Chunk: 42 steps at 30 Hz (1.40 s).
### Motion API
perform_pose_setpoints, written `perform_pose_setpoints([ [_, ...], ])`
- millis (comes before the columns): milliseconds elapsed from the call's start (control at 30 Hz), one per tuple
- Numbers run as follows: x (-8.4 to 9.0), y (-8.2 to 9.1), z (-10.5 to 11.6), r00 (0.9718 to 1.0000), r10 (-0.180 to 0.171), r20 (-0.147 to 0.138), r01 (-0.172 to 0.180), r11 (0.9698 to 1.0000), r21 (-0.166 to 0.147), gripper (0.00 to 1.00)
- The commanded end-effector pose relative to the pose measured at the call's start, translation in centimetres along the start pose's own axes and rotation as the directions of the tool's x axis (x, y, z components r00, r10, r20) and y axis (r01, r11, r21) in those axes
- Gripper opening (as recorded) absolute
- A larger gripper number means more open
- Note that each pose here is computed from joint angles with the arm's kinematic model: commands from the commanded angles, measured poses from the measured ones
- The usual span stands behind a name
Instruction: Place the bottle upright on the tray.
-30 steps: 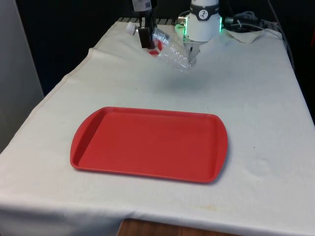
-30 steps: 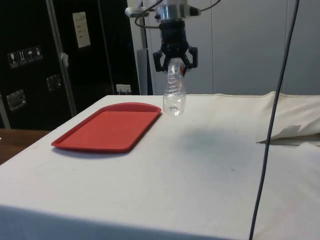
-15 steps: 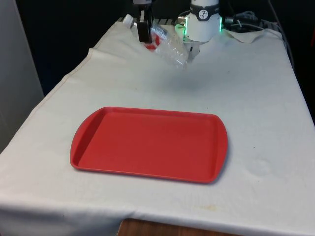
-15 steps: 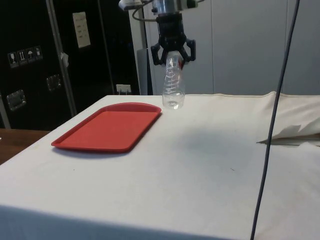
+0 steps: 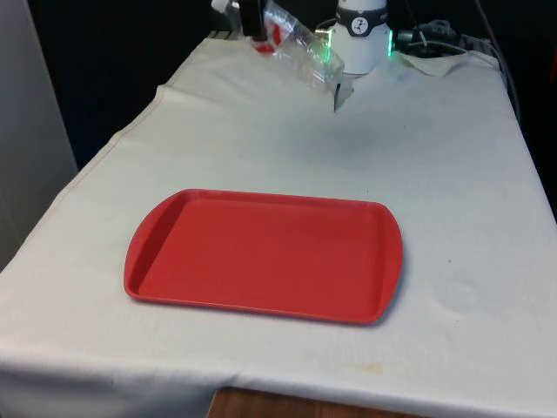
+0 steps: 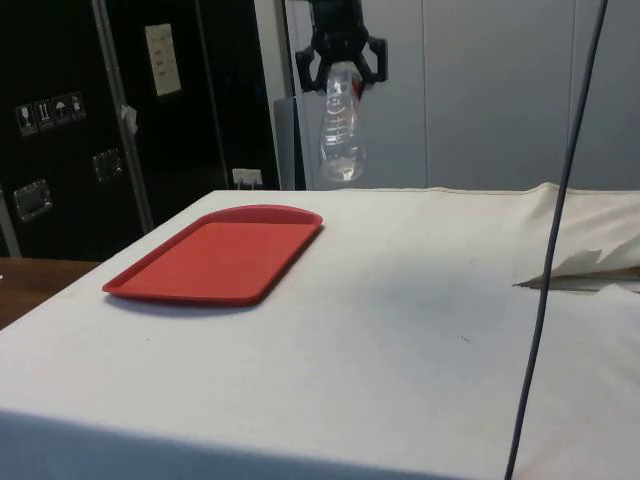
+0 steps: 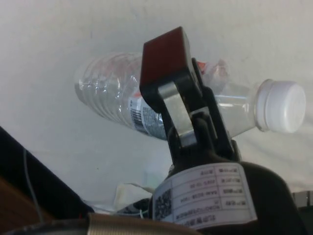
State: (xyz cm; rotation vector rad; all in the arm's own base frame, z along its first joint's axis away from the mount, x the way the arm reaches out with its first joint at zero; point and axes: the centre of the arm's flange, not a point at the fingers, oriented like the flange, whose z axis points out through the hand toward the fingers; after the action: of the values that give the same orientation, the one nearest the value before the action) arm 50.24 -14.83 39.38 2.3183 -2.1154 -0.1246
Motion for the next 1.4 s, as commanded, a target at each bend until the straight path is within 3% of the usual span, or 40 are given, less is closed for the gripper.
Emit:
perform_pose_setpoints([
  [0, 0.0, 0.1, -0.7, 1.0000, 0.005, -0.005, -0.005, 1.0000, 0.001, 0.28],
  [633, 0.0, 0.1, -6.2, 0.9999, -0.012, 0.002, 0.012, 0.9999, 0.000, 0.28],
  [1067, 0.0, 0.0, -6.3, 0.9998, -0.017, 0.007, 0.017, 0.9999, -0.003, 0.28],
  [1267, -0.3, -0.3, -5.9, 0.9996, -0.020, -0.021, 0.019, 0.9996, -0.019, 0.28],
  [1300, -0.2, -0.2, -5.9, 0.9996, -0.026, -0.010, 0.026, 0.9995, -0.020, 0.28],
  [1367, -0.4, -0.5, -5.9, 0.9988, -0.022, -0.043, 0.021, 0.9995, -0.023, 0.28],
])
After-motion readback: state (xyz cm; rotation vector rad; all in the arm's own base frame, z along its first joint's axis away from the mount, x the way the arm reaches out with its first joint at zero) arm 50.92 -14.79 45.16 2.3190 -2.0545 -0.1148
